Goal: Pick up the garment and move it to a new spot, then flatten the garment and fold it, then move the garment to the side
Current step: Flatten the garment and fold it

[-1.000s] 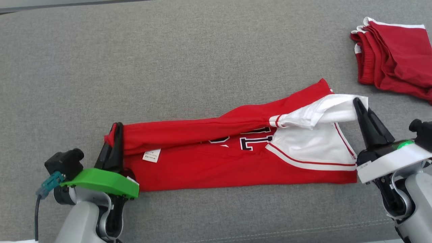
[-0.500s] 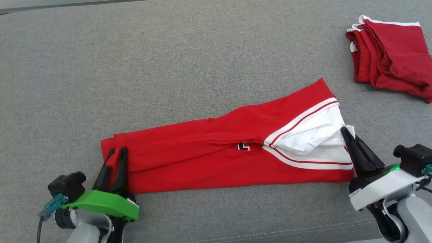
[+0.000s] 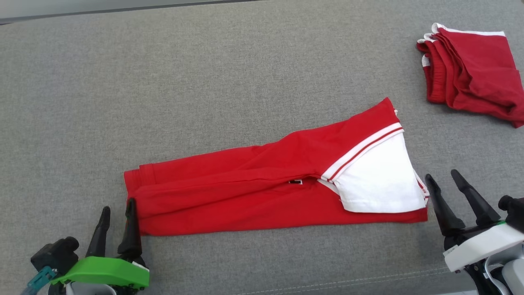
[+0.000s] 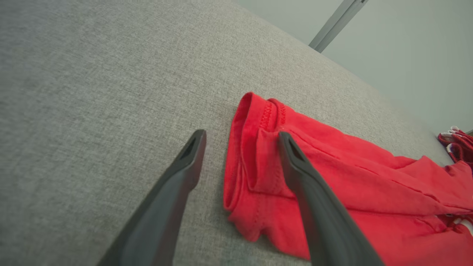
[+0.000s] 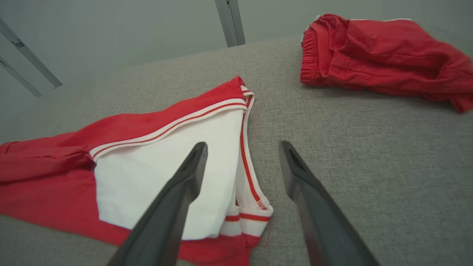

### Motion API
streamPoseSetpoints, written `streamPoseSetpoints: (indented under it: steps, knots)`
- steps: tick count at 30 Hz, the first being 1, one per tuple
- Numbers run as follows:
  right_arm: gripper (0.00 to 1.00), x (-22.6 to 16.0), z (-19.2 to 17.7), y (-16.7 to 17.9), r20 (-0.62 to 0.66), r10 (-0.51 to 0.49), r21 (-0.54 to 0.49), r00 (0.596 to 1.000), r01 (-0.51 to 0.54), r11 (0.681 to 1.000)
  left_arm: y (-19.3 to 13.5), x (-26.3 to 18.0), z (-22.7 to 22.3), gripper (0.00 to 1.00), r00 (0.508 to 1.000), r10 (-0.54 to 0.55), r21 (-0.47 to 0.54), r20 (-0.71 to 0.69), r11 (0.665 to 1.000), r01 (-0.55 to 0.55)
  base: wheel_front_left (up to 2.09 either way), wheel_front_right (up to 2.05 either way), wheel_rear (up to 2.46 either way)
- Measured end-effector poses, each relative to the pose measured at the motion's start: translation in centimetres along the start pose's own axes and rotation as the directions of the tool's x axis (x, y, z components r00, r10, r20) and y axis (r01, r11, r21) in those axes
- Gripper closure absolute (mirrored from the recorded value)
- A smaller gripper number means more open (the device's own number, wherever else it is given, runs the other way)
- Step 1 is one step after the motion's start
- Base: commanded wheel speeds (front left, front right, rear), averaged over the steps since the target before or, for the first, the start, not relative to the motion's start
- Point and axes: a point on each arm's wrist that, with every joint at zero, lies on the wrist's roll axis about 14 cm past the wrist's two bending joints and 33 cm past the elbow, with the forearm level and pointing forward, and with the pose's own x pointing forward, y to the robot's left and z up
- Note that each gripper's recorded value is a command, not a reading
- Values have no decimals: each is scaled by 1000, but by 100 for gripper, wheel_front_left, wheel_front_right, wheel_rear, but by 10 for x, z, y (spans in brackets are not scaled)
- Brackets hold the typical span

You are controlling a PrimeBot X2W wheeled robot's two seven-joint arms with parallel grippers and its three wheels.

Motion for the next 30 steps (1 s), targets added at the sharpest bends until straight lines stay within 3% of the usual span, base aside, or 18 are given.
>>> streamPoseSetpoints:
  steps: [6,11,19,30]
  knots:
    - [0,-13,14,-27,45,-85,2,995,85,996,9,-9,27,0,996,31,-5,85,1000,-31,0,0,0]
    - [0,-18,20,-28,64,-89,33,994,87,996,-9,-9,54,0,985,-28,16,168,1000,26,0,0,0]
    - [0,-7,13,-14,-10,-10,34,1000,10,999,-72,-1,81,0,944,-217,50,249,976,211,0,0,0]
    - [0,25,-6,-10,-203,40,63,978,-27,998,-80,-6,77,0,940,-235,53,247,972,228,0,0,0]
